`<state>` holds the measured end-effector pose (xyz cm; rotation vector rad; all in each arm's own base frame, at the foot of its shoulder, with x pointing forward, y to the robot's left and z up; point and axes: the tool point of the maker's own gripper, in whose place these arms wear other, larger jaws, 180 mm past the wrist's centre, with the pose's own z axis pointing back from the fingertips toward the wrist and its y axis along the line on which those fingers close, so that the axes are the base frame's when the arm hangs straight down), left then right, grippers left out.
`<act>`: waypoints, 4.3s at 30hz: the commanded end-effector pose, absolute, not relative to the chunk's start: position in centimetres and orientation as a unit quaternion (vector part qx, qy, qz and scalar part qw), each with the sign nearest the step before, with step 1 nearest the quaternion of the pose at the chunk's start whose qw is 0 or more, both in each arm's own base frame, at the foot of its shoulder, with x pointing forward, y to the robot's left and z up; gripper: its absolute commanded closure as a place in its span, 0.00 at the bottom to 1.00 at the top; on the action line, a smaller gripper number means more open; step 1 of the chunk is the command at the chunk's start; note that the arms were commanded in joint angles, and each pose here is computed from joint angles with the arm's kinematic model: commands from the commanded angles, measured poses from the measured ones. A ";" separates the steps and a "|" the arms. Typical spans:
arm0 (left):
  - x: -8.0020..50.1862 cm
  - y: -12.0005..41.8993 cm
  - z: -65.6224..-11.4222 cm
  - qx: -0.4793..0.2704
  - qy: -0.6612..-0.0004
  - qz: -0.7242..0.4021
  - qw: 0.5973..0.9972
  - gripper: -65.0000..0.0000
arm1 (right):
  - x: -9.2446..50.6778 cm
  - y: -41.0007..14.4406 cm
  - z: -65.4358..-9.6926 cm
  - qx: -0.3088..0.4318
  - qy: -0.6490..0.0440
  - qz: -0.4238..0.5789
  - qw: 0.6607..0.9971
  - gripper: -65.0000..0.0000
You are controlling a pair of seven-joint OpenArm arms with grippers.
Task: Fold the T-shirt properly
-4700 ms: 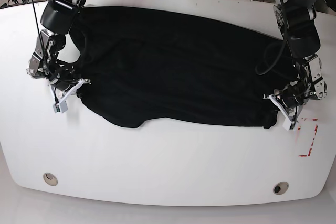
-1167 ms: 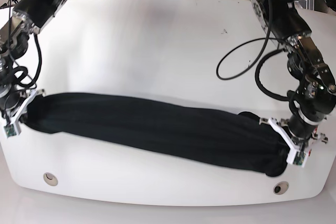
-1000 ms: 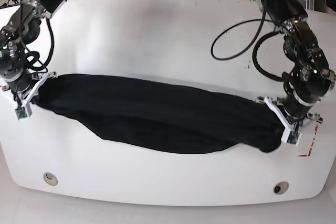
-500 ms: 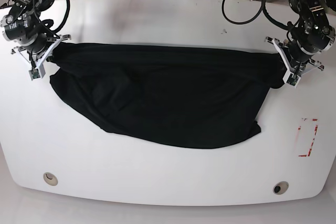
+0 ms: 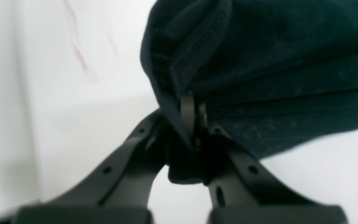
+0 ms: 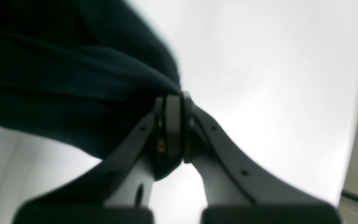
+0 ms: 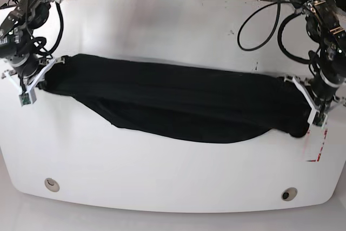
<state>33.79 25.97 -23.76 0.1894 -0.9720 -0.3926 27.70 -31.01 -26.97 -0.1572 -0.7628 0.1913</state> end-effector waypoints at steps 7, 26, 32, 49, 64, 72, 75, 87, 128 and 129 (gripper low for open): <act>39.9 24.6 -12.8 0.127 -0.577 -0.196 0.783 1.00 | 33.8 -31.6 -19.6 -0.138 -0.434 0.151 0.877 1.00; 44.6 21.4 9.9 0.125 -0.748 -0.168 0.630 1.00 | 43.8 -32.9 1.8 -0.244 -0.532 0.227 0.778 1.00; 44.0 22.1 16.6 0.145 -0.780 -0.153 0.590 1.00 | 44.0 -31.8 11.3 -0.292 -0.570 0.244 0.728 1.00; 45.4 20.6 11.1 0.134 -0.746 -0.178 0.627 1.00 | 41.0 -32.2 11.3 -0.333 -0.570 0.250 0.708 1.00; 42.7 18.1 -10.6 0.102 -0.596 -0.255 0.755 1.00 | 34.2 -32.1 -16.2 -0.174 -0.447 0.196 0.855 1.00; 37.4 19.7 -21.0 0.086 -0.494 -0.258 0.826 1.00 | 29.9 -30.7 -24.1 -0.111 -0.382 0.165 0.902 1.00; 35.4 20.8 -23.9 0.085 -0.458 -0.261 0.845 1.00 | 28.5 -30.1 -26.2 -0.095 -0.360 0.164 0.913 1.00; 29.6 23.8 -30.1 0.081 -0.372 -0.229 0.896 1.00 | 23.8 -28.5 -31.2 -0.053 -0.315 0.165 0.933 1.00; 27.4 26.0 -35.4 0.054 -0.301 -0.220 0.926 0.25 | 15.5 -28.3 -35.8 -0.008 -0.254 0.081 0.964 0.24; 27.4 26.0 -35.3 0.054 -0.302 -0.220 0.926 0.19 | 15.5 -28.6 -35.4 -0.007 -0.262 0.072 0.962 0.24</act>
